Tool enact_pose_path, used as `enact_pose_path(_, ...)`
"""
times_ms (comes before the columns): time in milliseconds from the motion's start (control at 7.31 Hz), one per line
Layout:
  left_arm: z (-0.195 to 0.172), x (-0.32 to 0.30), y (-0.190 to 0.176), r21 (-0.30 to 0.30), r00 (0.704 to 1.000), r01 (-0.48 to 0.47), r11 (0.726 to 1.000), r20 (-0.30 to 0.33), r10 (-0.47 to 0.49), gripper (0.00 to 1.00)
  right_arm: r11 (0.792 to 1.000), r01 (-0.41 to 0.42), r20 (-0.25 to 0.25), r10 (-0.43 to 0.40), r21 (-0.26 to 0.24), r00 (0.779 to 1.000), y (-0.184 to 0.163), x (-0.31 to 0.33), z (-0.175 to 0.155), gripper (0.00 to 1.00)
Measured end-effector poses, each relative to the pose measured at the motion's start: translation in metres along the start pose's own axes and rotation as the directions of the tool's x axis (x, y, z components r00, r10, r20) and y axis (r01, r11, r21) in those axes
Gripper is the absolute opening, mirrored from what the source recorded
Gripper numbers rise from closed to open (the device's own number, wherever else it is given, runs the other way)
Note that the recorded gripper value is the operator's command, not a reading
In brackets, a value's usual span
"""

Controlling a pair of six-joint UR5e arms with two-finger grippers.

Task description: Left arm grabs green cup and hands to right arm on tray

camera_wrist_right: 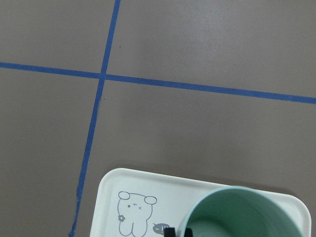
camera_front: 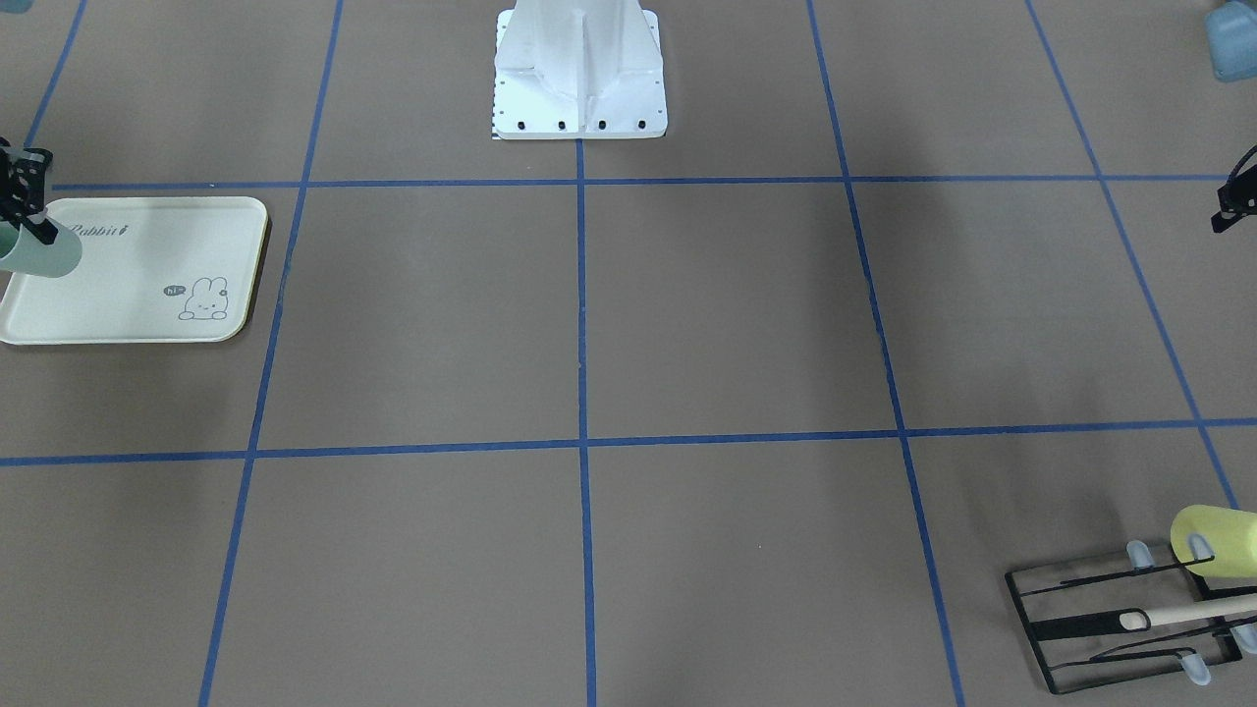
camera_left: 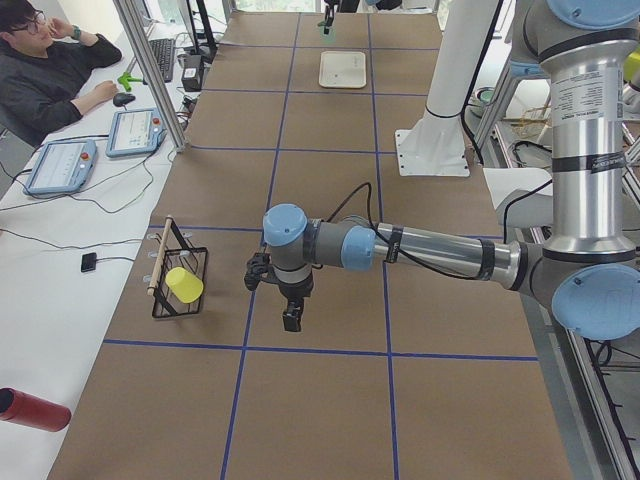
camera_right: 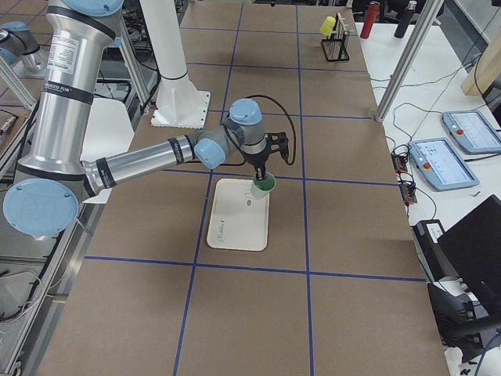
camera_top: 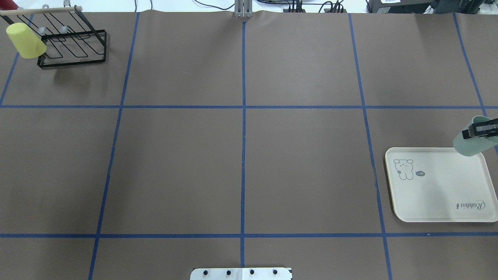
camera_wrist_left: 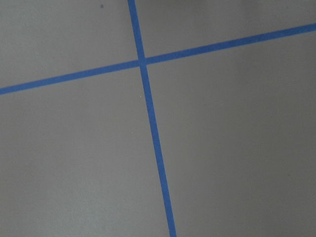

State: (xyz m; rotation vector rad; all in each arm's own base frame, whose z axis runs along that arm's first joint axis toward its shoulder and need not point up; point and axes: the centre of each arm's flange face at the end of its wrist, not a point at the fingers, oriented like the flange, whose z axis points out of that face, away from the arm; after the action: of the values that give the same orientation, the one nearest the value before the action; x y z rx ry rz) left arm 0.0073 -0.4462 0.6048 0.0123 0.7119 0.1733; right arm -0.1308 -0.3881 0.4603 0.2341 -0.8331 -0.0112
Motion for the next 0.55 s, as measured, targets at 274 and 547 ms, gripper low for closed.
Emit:
enact_pose_path(274,0.001,0.0,0.003,-0.003,1.0,0.007,1.0,-0.008,-0.007,1.0,0.998,-0.047,-0.042,0.048,0.034,0.998,0.018,-0.032,0.033,0.0)
enact_pose_path(547,0.0,0.001,0.003,-0.002,1.0,0.007,1.0,-0.009,-0.007,1.0,0.994,-0.08,-0.078,0.086,0.08,0.993,0.048,-0.056,0.063,0.0)
